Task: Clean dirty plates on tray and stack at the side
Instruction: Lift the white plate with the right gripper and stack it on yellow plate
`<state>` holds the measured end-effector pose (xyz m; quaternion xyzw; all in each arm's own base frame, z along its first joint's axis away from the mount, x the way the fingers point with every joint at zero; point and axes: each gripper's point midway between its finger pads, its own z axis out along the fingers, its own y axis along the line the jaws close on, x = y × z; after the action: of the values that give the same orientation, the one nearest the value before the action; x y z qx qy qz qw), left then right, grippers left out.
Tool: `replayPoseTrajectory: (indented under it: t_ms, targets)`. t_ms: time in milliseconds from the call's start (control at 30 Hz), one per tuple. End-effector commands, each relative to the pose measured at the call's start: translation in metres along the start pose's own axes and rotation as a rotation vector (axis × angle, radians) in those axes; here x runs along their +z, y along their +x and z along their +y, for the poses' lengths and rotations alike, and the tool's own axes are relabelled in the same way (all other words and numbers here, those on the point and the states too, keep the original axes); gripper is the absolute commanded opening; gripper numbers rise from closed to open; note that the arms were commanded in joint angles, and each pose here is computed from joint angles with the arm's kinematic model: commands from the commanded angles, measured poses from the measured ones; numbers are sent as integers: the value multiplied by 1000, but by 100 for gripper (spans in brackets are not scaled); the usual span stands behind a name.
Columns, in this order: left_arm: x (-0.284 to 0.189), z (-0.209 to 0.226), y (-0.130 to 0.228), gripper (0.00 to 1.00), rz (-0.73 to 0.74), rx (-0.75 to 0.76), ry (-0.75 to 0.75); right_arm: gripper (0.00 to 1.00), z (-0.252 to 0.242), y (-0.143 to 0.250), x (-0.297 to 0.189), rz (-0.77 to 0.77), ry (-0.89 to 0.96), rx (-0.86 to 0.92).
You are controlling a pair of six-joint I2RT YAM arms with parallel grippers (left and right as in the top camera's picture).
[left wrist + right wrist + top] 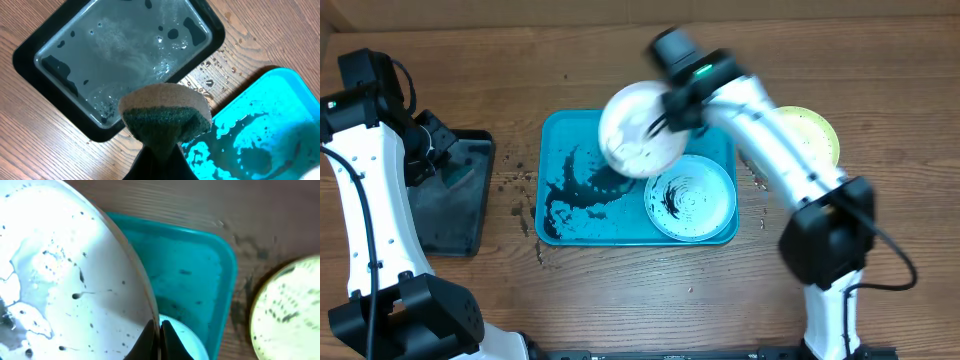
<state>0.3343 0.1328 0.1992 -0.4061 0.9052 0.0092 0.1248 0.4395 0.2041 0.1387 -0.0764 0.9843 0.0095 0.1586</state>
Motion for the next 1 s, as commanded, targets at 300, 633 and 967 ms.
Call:
replayPoseTrajectory:
  t_ms: [300, 633, 967]
  targets:
    - [1, 0, 0, 4, 1, -22, 7, 4, -235, 53, -35, 217, -80, 660]
    - [2, -1, -1, 4, -4, -22, 10, 6, -270, 90, -5, 289, -9, 740]
    - [2, -1, -2, 4, -8, -22, 13, 87, -180, 63, -1, 269, -340, 470]
